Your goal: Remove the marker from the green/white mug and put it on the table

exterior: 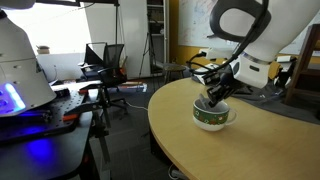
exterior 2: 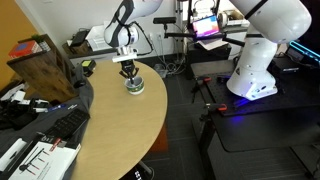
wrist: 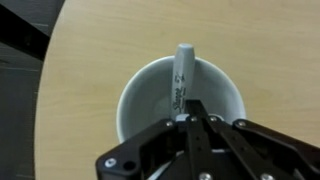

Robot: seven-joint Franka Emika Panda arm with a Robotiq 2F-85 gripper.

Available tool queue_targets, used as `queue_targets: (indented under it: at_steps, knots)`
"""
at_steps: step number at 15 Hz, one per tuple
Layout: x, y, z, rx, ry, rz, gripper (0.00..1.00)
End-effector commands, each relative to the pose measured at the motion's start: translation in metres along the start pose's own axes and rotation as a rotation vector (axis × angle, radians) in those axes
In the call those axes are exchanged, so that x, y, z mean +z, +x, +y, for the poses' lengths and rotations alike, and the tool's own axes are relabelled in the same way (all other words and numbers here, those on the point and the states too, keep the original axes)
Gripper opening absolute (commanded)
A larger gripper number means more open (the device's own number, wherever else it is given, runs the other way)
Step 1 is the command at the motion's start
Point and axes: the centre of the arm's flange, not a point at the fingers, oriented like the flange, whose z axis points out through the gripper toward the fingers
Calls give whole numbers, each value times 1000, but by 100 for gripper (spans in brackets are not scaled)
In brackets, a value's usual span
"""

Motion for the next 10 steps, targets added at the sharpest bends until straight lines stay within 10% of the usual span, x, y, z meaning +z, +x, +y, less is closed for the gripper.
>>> queue_targets:
  at_steps: [1,7,10]
  knots:
    - [1,1,-5,-12,1,-6,34]
    - [12,7,-7,-10,-13,-17,80]
    - [19,9,-6,-8,-15,-29,81]
